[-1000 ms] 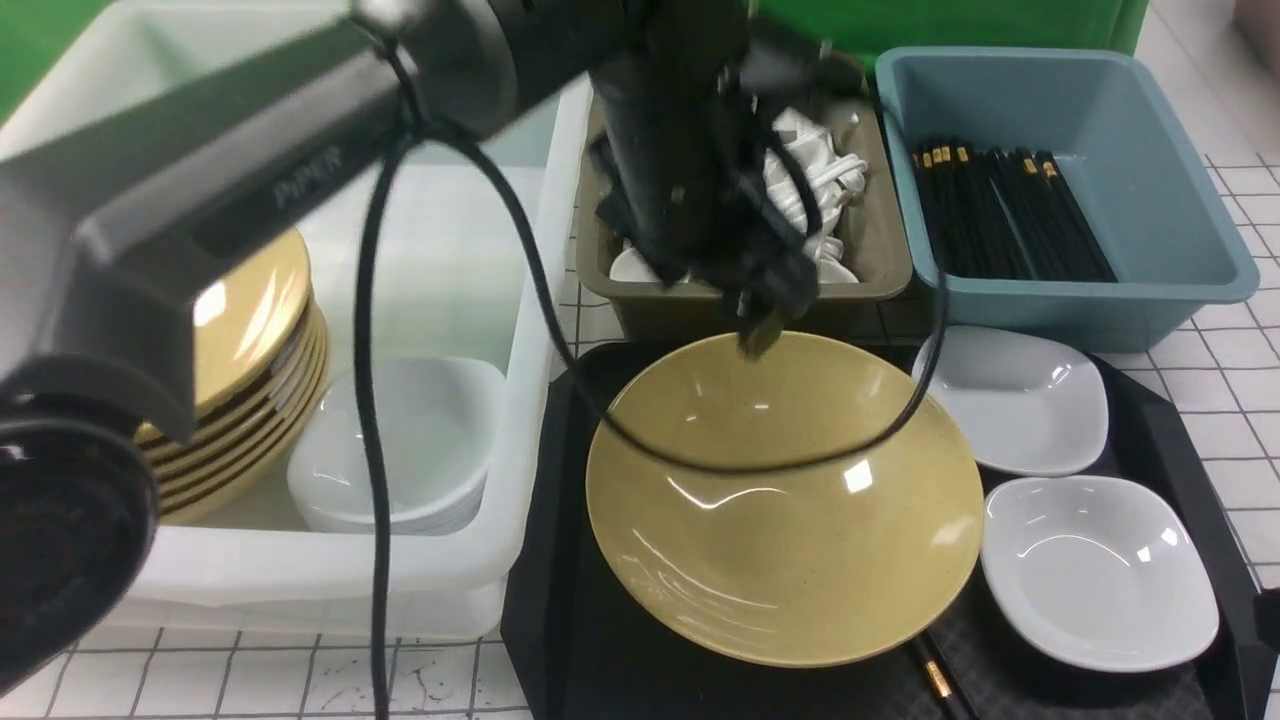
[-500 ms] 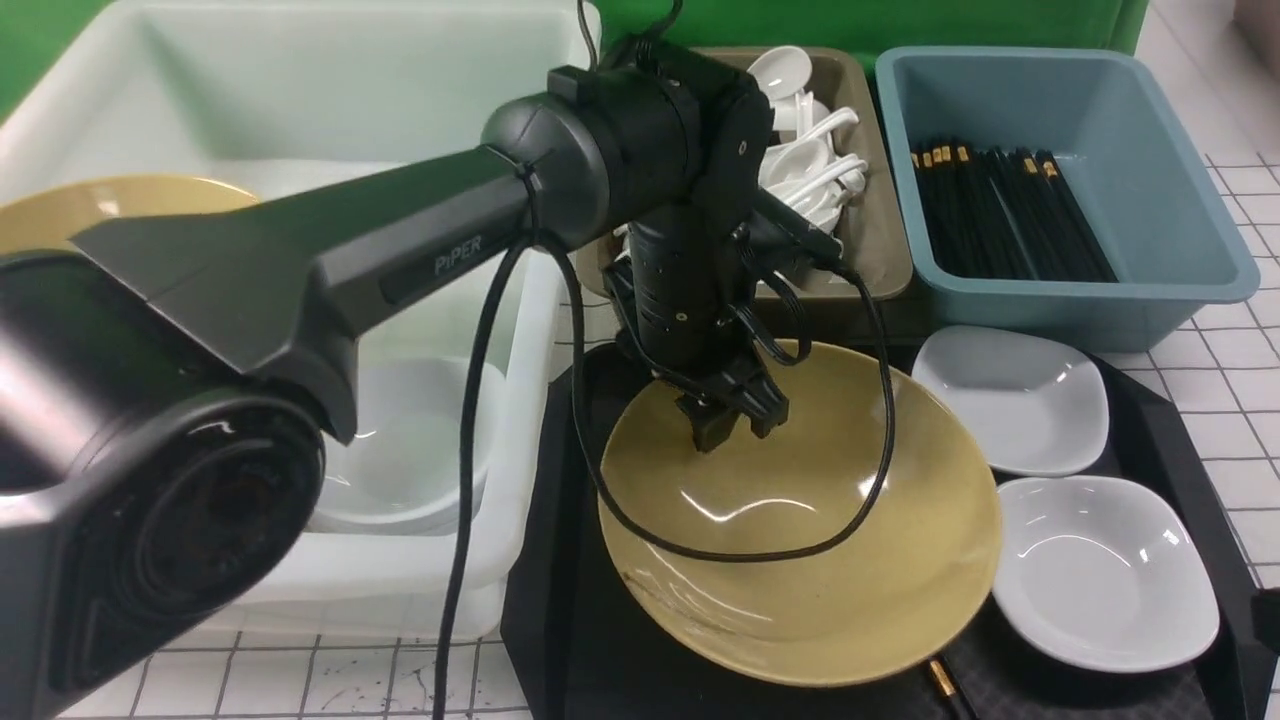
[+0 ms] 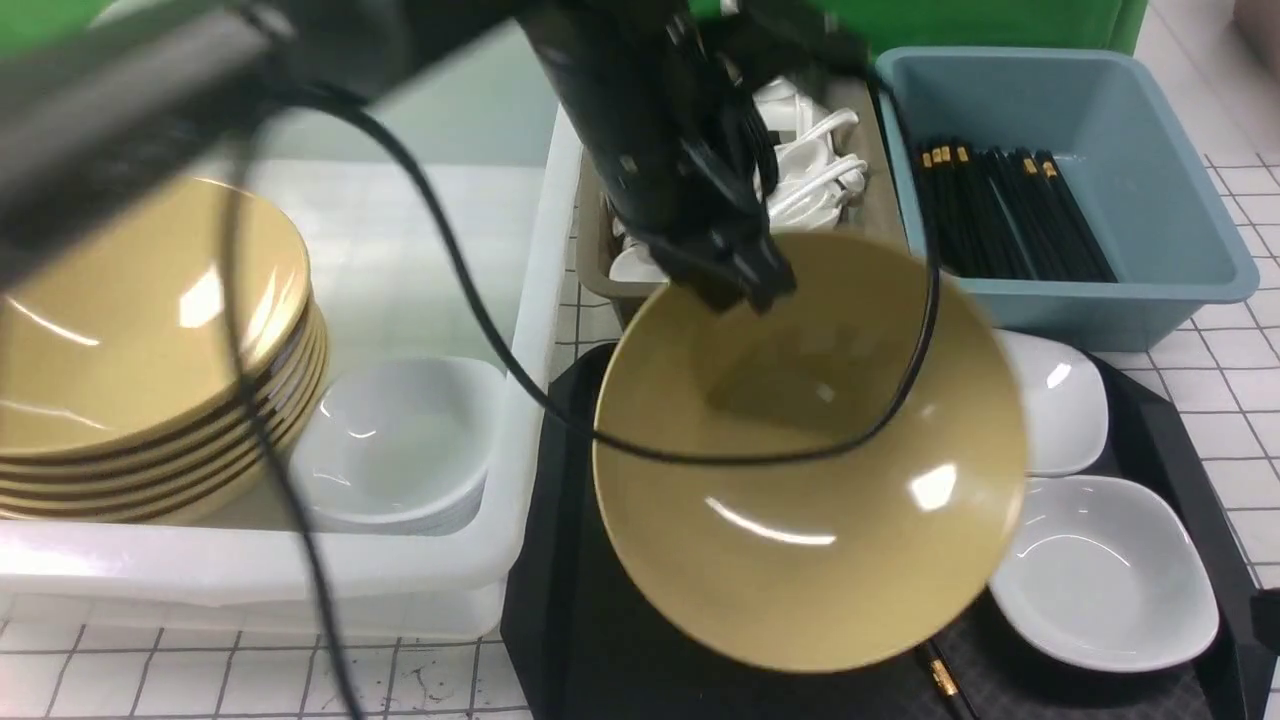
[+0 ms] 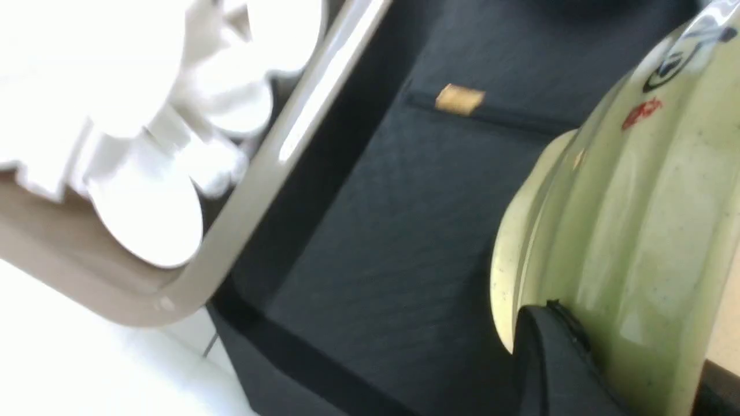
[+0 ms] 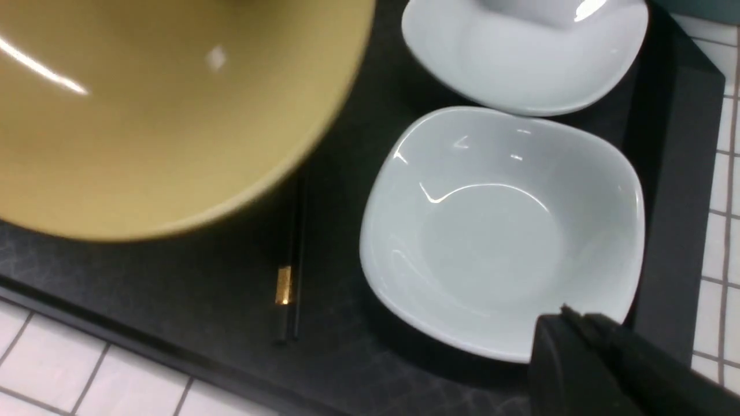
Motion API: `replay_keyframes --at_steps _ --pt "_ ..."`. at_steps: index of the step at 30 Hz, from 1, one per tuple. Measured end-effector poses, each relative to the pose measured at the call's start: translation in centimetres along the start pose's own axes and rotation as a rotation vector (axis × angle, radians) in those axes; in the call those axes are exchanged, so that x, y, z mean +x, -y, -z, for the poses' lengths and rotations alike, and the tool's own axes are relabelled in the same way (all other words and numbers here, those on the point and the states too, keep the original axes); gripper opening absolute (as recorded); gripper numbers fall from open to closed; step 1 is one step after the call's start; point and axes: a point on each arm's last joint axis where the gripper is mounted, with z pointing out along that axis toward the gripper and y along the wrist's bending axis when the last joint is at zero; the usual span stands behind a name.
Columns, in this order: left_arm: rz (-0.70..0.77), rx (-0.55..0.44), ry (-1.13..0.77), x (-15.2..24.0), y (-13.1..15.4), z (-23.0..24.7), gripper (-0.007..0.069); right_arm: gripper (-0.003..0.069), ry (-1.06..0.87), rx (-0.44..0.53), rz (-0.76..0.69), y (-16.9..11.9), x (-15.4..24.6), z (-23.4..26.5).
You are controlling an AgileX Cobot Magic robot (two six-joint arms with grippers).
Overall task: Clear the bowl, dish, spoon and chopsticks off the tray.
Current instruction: Use the left arm to put the noodle bowl into the large storage box on the left
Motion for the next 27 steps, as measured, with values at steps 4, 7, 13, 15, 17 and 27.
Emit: replay_keyframes --at_steps 4,7,13,15,17,27 --pt "0.094 -0.048 0.161 2.1 -1.3 8.0 0.0005 0.0048 -0.001 0.0 0.0 0.0 0.0 0.0" --pt "0.286 -0.186 0.229 7.0 -4.8 13.8 0.0003 0.0048 -0.001 0.0 0.0 0.0 0.0 0.0" --pt "0.844 -0.476 0.324 20.6 -10.7 19.7 0.0005 0.0048 -0.002 -0.019 0.016 -0.3 0.0 0.0" --pt "0.948 -0.484 0.358 23.1 -11.4 19.7 0.0005 0.0048 -0.002 -0.027 0.023 -0.4 0.0 0.0" --pt "1.074 -0.467 0.389 26.5 -12.4 18.8 0.0005 0.0048 -0.011 -0.037 0.03 -0.5 0.0 -0.2" --pt "1.363 -0.445 0.346 35.3 -15.6 12.2 0.0007 0.0073 -0.003 -0.035 -0.033 -0.4 -0.2 -0.4"
